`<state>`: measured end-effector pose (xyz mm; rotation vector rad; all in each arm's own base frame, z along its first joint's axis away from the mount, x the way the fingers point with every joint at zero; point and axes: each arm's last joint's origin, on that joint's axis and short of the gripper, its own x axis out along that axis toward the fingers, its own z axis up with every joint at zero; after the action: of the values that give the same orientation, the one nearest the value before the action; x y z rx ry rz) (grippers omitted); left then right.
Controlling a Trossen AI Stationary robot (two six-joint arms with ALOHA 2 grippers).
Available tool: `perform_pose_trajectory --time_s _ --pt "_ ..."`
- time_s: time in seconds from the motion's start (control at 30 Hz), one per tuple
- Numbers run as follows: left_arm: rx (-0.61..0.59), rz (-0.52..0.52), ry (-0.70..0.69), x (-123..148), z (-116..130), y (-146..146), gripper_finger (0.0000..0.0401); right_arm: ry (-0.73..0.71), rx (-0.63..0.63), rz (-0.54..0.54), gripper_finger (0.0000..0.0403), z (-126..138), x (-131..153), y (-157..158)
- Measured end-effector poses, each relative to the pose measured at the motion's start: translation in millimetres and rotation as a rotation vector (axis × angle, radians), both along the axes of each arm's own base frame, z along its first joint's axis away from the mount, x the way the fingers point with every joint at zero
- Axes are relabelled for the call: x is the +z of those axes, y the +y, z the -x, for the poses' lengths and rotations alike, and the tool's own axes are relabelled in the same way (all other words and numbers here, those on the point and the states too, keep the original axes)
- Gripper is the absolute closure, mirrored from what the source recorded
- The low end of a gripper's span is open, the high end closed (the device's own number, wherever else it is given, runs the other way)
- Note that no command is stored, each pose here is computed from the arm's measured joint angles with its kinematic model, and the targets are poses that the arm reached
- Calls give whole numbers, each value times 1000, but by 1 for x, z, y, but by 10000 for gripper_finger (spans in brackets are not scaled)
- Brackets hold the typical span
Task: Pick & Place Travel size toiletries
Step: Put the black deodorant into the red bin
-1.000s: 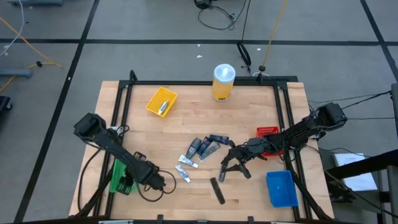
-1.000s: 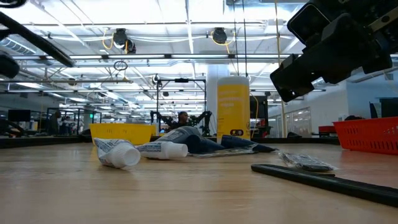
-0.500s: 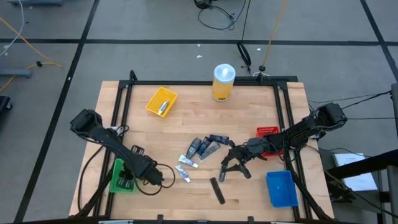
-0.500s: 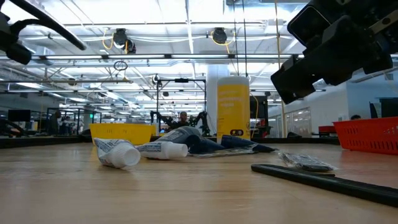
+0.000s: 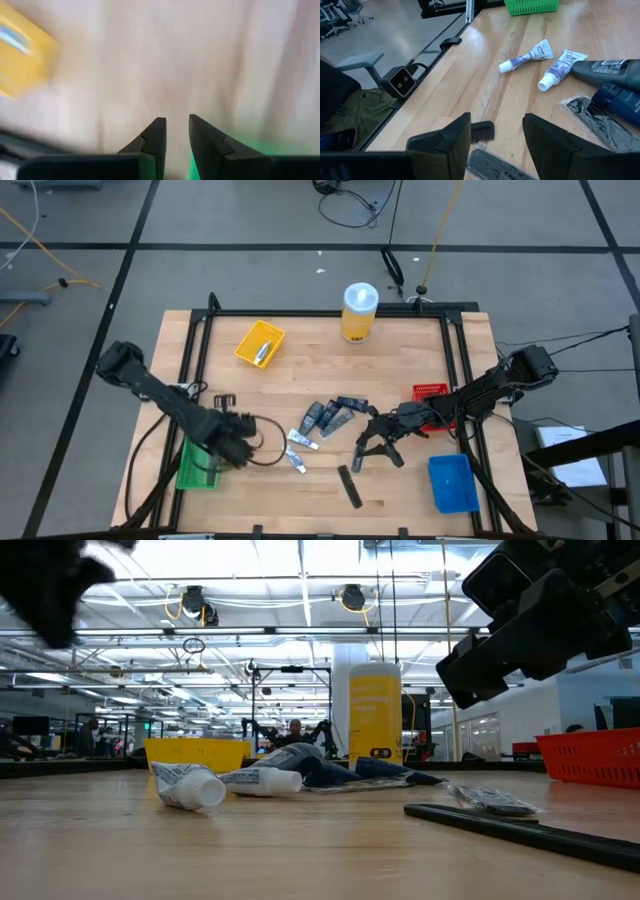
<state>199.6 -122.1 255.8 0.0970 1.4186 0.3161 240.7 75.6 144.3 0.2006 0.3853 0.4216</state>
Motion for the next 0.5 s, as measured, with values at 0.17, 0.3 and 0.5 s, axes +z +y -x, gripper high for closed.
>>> perform_pose_trajectory --time_s 0.17,0.3,0.5 --pt "152 -78 -465 4 -17 15 343 -9 1 8 230 0 0 0" --pt "204 -79 -665 -20 -36 28 353 -30 -31 59 230 0 0 2" --pt "90 -93 -913 -53 -69 49 355 -134 -29 274 234 7 2 22"
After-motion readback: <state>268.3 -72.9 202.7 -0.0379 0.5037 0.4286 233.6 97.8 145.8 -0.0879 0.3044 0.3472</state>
